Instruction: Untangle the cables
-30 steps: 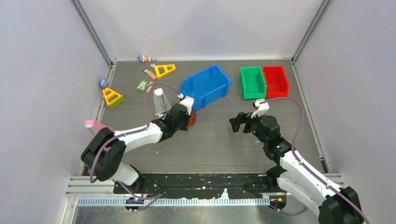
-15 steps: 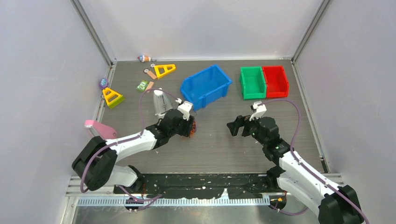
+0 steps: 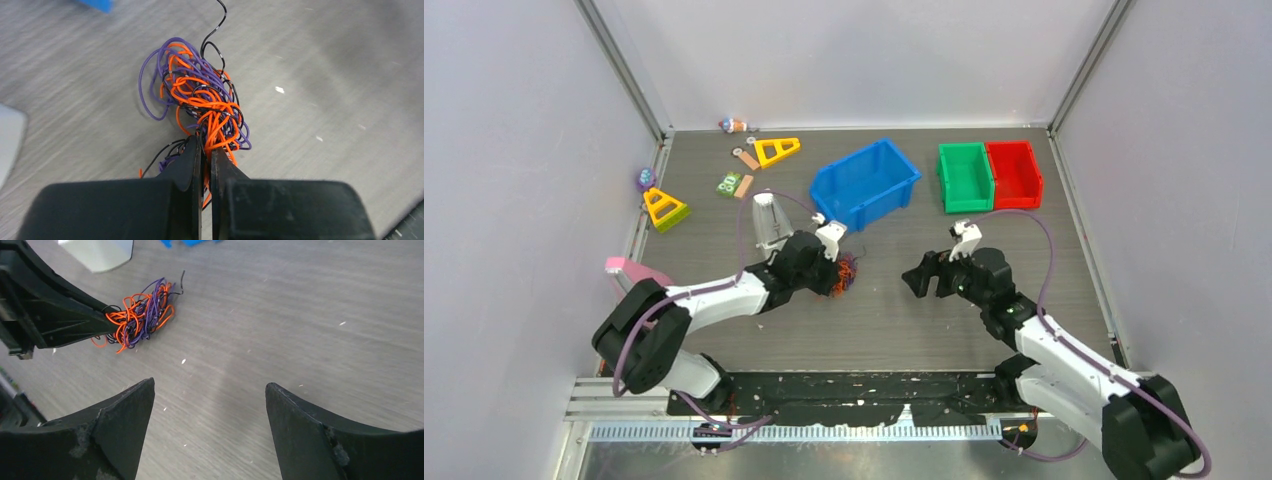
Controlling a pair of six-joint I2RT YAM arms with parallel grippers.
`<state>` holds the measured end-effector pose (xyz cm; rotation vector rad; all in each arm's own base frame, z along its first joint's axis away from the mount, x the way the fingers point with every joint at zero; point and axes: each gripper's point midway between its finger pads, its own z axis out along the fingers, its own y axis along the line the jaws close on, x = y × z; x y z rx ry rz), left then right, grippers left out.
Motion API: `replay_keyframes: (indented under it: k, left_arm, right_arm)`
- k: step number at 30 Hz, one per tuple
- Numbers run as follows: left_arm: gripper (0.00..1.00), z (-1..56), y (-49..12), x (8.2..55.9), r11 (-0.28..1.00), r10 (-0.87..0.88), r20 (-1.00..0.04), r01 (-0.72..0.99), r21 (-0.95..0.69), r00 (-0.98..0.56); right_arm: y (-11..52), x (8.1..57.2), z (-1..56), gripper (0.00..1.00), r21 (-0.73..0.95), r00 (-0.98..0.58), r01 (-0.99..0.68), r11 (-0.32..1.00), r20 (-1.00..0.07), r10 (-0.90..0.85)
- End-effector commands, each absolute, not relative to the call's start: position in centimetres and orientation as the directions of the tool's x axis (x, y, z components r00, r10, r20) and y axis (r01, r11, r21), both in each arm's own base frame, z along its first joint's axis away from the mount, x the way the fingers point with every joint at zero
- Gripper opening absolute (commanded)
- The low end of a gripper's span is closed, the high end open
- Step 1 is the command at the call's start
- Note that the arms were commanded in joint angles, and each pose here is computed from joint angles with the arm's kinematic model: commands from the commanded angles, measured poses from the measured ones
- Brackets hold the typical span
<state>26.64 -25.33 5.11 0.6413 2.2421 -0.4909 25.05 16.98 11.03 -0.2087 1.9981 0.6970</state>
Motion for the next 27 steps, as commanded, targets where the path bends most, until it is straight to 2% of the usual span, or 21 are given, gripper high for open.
replay_keyframes:
  k: [1,4,11,14,16,17,18,19,20,21,24,25,26,27]
  left_arm:
    - [0.0,10.5,-29.5,23.9,0.573,0.172,-0.868,0.764,-0.297,-0.466]
    - [0.0,11.9,-30.2,22.9,0.504,0.122,-0.894,0.803,-0.319,-0.432]
    - [0.0,13.9,-32.2,21.1,0.345,0.073,-0.901,0.858,-0.38,-0.429]
    - [0.0,14.4,-32.7,20.6,0.299,0.074,-0.898,0.868,-0.396,-0.435]
    - [0.0,14.6,-32.7,20.5,0.293,0.07,-0.9,0.871,-0.395,-0.431]
    - [0.0,14.6,-32.7,20.4,0.292,0.069,-0.9,0.871,-0.394,-0.43]
    - [0.0,14.6,-32.7,20.4,0.292,0.07,-0.9,0.872,-0.394,-0.43]
    - [0.0,14.6,-32.7,20.5,0.297,0.07,-0.9,0.87,-0.393,-0.43]
    - [0.0,14.4,-32.6,20.7,0.31,0.07,-0.899,0.866,-0.392,-0.432]
    - [0.0,14.4,-32.4,20.9,0.331,0.069,-0.901,0.862,-0.384,-0.428]
    - [0.0,13.7,-30.3,23.5,0.514,0.059,-0.908,0.792,-0.328,-0.414]
    - [0.0,13.5,-29.1,24.3,0.581,0.053,-0.911,0.754,-0.306,-0.41]
    - [0.0,13.3,-27.7,25.2,0.656,0.04,-0.916,0.702,-0.277,-0.399]
    - [0.0,13.1,-26.0,26.3,0.737,0.022,-0.923,0.63,-0.244,-0.383]
  right_arm:
    - [20.8,24.4,12.7,0.86,0.483,-0.557,-0.533,0.695,-0.819,0.142]
    - [23.2,23.1,13.0,0.85,0.535,-0.585,-0.592,0.603,-0.8,0.134]
    - [27.2,21.7,13.8,0.84,0.543,-0.56,-0.675,0.499,-0.818,0.133]
    - [28.2,21.9,13.8,0.81,0.536,-0.549,-0.68,0.5,-0.825,0.138]
    - [28.6,22.0,13.6,0.71,0.537,-0.548,-0.679,0.501,-0.824,0.142]
    - [28.7,22.0,13.5,0.57,0.539,-0.55,-0.678,0.499,-0.823,0.142]
    - [28.8,22.1,13.5,0.48,0.541,-0.551,-0.676,0.5,-0.822,0.144]
    - [28.7,22.3,13.4,0.31,0.539,-0.549,-0.668,0.513,-0.822,0.15]
    - [28.4,22.4,13.2,0.25,0.535,-0.551,-0.657,0.53,-0.822,0.147]
    - [27.8,23.2,12.9,0.13,0.525,-0.543,-0.623,0.58,-0.824,0.164]
    - [23.9,24.7,11.1,0.06,0.473,-0.532,-0.457,0.753,-0.824,0.194]
    - [21.5,26.1,11.8,0.05,0.44,-0.469,-0.354,0.825,-0.847,0.25]
    - [19.5,25.9,10.2,0.05,0.414,-0.49,-0.261,0.872,-0.835,0.25]
    - [17.0,26.8,10.9,0.05,0.389,-0.422,-0.15,0.909,-0.857,0.296]
